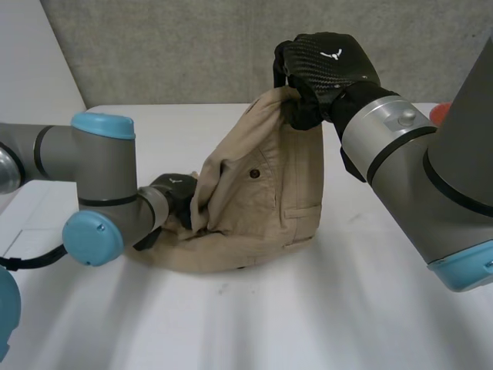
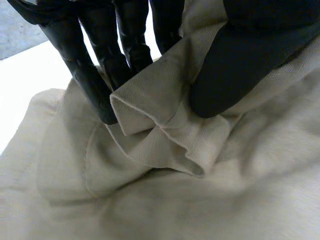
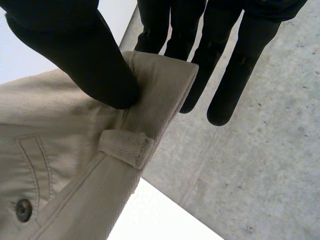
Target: Fold the laundry.
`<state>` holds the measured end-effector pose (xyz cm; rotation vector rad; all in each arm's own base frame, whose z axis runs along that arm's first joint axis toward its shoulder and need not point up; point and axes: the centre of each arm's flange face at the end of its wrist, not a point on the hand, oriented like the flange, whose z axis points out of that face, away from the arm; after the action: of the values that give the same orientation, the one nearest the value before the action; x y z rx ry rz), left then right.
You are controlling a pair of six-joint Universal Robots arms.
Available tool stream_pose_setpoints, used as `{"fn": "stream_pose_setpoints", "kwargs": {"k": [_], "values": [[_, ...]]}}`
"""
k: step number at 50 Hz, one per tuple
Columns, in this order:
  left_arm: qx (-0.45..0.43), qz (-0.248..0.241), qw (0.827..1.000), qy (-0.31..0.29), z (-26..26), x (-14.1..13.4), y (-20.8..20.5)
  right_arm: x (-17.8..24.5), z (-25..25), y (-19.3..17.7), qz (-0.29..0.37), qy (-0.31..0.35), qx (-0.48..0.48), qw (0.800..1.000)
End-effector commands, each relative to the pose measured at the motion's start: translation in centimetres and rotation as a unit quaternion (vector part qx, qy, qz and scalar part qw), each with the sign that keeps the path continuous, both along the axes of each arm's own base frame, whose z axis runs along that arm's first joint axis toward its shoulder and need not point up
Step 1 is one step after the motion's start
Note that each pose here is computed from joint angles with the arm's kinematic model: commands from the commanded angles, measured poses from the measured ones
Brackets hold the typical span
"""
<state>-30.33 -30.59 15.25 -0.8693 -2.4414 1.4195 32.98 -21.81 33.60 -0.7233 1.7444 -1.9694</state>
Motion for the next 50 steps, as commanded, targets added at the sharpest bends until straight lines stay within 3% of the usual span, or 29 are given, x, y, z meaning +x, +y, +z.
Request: {"fn": "stream_pose_setpoints", "kwargs": {"k": [1,5,9,15,21,28,32,37,39,41,45,48,50], "values": [[-0.036,0.066,0.997,-0.006,3.6,2.5,-1.3,-1.3,-0.4,-1.7,-0.031,0.021,-0.009,0.999],[-0.091,0.073,0.993,0.006,9.2,4.9,-0.8,-2.8,-0.7,-3.6,-0.060,0.066,-0.029,0.996],[-0.130,0.051,0.990,-0.009,14.1,7.2,1.4,-3.9,-1.3,-4.6,-0.062,0.119,-0.042,0.990],[-0.147,0.027,0.989,-0.012,18.7,9.9,4.0,-4.1,-2.8,-4.4,-0.004,0.189,-0.051,0.981],[-0.124,0.007,0.992,-0.004,18.5,10.1,3.6,-3.2,-4.1,-3.5,0.038,0.219,-0.056,0.973],[-0.072,0.034,0.996,-0.044,13.7,10.6,-1.6,-1.8,-6.5,-4.9,0.025,0.245,-0.045,0.968],[-0.124,0.039,0.989,-0.072,13.9,10.4,-5.6,0.0,-6.1,-7.3,0.004,0.249,-0.102,0.963],[-0.290,0.069,0.953,-0.053,20.0,10.4,-9.6,1.0,-0.2,-11.6,-0.099,0.160,-0.234,0.954],[-0.381,0.087,0.920,-0.012,24.7,10.4,-9.9,0.7,3.5,-12.5,-0.147,0.079,-0.290,0.942],[-0.440,0.101,0.892,0.029,27.6,10.6,-9.8,0.3,6.4,-13.0,-0.170,0.002,-0.335,0.927],[-0.491,0.125,0.859,0.080,29.9,11.0,-10.0,-0.3,9.1,-12.4,-0.162,-0.088,-0.379,0.907],[-0.499,0.137,0.850,0.098,29.9,11.3,-10.4,-0.4,8.9,-11.9,-0.149,-0.100,-0.373,0.910],[-0.483,0.144,0.858,0.101,28.4,11.5,-11.0,-0.3,7.9,-11.7,-0.139,-0.089,-0.361,0.918]]}}
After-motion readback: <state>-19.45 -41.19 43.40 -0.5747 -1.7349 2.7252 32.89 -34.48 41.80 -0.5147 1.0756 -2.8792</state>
